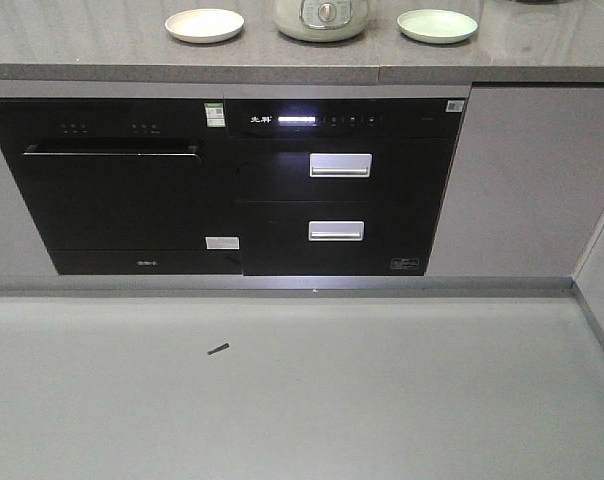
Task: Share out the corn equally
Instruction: 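Drive the base toward the counter with the pot and plates, then drive closer and center the base on the corn pot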
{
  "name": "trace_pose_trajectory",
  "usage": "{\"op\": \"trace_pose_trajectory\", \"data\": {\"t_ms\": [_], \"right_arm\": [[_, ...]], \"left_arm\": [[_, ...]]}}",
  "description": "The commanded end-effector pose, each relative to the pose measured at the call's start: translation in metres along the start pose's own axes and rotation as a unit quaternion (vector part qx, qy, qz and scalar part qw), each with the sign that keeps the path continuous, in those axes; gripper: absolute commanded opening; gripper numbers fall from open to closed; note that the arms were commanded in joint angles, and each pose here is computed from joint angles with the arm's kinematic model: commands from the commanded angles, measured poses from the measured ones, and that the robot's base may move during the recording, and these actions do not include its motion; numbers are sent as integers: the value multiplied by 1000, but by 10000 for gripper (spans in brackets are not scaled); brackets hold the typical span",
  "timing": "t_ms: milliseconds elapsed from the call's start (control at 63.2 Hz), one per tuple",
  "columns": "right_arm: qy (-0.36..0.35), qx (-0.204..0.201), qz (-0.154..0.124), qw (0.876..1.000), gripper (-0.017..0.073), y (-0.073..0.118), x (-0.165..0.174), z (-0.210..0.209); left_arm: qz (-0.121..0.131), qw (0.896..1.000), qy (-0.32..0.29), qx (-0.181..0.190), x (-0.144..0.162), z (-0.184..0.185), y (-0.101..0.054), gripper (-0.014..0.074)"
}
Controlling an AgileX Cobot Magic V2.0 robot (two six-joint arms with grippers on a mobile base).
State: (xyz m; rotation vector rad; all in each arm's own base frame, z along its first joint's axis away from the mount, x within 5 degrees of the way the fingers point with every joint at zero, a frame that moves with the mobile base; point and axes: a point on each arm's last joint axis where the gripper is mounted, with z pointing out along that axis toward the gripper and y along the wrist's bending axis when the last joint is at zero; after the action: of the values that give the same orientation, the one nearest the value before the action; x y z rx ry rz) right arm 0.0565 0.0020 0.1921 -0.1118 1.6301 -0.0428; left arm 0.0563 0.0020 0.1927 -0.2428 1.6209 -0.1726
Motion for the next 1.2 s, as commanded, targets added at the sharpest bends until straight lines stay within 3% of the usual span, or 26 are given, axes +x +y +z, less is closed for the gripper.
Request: {"op": "trace_pose_trajectory", "data": {"t_ms": [0,1187], "right_arm": [[-32,3,-4,999,-6,0,-1,0],[-32,3,-4,999,-6,0,-1,0]], "left_arm": [[-4,999,-52,14,-14,-3,-4,-6],[-4,999,-52,14,-14,-3,-4,-6]]}}
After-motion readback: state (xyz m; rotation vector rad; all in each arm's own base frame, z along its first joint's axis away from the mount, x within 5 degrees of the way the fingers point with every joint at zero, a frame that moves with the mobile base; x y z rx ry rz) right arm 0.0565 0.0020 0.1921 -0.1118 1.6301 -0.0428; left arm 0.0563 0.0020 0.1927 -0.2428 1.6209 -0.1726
